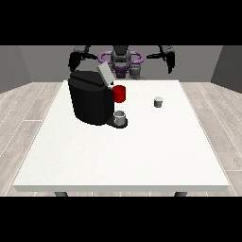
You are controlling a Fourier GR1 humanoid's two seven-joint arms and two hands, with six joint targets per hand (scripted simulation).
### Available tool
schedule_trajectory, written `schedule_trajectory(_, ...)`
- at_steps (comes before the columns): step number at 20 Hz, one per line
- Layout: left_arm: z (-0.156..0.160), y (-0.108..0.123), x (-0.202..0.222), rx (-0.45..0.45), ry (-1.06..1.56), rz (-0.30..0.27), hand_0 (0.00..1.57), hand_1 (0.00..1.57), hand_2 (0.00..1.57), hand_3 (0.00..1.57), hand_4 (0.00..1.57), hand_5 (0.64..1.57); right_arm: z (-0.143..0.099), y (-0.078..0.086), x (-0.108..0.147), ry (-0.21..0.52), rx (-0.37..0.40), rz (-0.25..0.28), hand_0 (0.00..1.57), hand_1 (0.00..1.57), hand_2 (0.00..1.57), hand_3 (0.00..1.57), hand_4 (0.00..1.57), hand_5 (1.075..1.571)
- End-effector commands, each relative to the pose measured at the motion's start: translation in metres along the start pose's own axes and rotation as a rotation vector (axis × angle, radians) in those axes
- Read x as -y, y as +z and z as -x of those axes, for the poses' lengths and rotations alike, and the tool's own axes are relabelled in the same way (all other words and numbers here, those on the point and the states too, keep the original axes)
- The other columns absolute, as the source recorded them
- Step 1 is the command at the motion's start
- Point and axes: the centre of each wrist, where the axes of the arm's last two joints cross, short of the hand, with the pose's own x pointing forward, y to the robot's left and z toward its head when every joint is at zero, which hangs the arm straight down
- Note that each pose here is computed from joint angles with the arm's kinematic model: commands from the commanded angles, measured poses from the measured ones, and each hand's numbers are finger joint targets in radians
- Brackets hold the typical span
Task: Insert the coffee pod into the coffee machine and close the lid
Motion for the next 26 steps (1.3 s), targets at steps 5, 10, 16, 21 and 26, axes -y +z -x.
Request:
schedule_trajectory(5, -0.012, -0.045, -0.040, -0.064, -0.075, 0.028, 0.00, 0.00, 0.00, 0.00, 0.00, 1.571, -0.004, -0.014, -0.016, -0.035, 0.084, 0.019, 0.00, 0.00, 0.00, 0.00, 0.16, 1.571)
schedule_trajectory(10, 0.002, -0.056, -0.064, -0.144, -0.140, 0.008, 0.00, 0.00, 0.00, 0.00, 0.00, 1.571, -0.018, -0.008, -0.025, -0.040, 0.092, -0.023, 0.00, 0.00, 0.00, 0.00, 0.19, 1.571)
schedule_trajectory(16, 0.017, -0.069, -0.083, -0.151, -0.175, -0.073, 0.00, 0.00, 0.00, 0.00, 0.00, 1.571, -0.049, -0.025, -0.044, -0.051, 0.189, -0.065, 0.00, 0.00, 0.00, 0.00, 0.28, 1.571)
schedule_trajectory(21, 0.019, -0.083, -0.058, -0.230, -0.253, 0.010, 0.00, 0.00, 0.00, 0.00, 0.00, 1.571, -0.026, -0.031, -0.042, -0.041, 0.099, -0.048, 0.00, 0.00, 0.00, 0.00, 0.34, 1.571)
schedule_trajectory(26, 0.010, -0.101, -0.054, -0.248, -0.331, 0.048, 0.00, 0.00, 0.11, 0.00, 0.00, 1.571, -0.025, -0.046, -0.031, -0.019, 0.079, -0.029, 0.00, 0.00, 0.00, 0.00, 0.37, 1.571)
